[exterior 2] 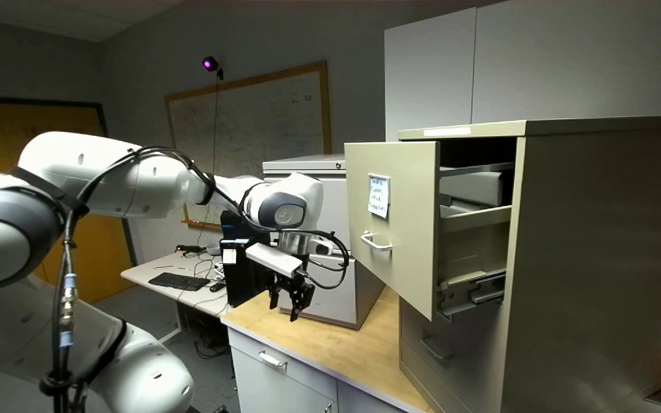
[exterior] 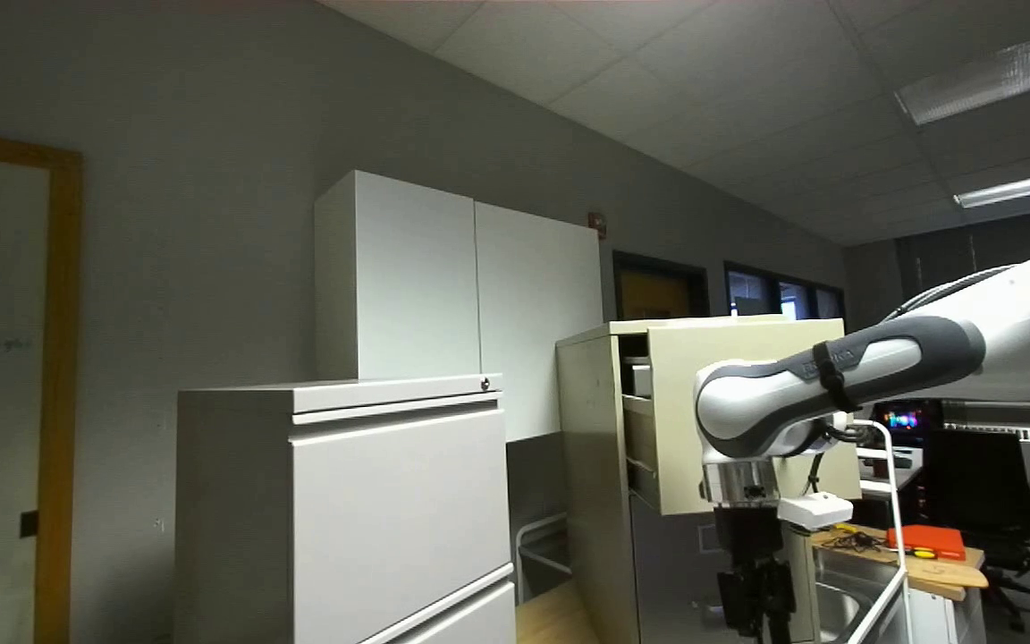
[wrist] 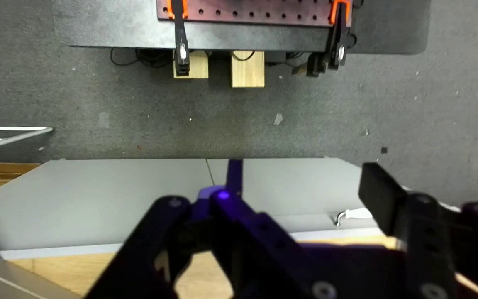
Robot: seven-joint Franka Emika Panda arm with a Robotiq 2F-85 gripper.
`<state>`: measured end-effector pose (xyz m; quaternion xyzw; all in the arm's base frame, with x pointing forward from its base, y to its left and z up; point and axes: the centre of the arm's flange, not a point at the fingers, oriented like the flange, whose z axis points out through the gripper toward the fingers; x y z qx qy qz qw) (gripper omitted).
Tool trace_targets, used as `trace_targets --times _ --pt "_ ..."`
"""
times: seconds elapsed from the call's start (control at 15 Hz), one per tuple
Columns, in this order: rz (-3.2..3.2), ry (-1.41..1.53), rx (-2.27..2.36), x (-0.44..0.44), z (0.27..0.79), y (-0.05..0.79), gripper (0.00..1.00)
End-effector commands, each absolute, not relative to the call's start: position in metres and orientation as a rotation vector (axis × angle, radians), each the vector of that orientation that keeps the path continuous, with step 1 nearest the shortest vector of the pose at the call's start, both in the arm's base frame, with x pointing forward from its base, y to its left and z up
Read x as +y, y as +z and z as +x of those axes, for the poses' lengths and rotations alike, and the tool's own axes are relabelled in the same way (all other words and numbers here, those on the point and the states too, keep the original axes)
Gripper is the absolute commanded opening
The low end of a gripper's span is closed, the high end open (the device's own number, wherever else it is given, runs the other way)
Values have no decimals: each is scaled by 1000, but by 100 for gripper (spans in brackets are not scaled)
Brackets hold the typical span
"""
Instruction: Close the top drawer on the right
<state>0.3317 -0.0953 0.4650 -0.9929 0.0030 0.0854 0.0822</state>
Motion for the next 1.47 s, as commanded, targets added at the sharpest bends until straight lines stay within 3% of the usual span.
trace_targets --times 0.0,0.4,0.93,1.4 --pt "-3050 91 231 -94 330 493 43" --pt "-3158 -248 518 -89 333 537 0" --pt "-3290 -768 767 -130 346 599 0" --pt "-3392 -1105 788 -101 380 653 0"
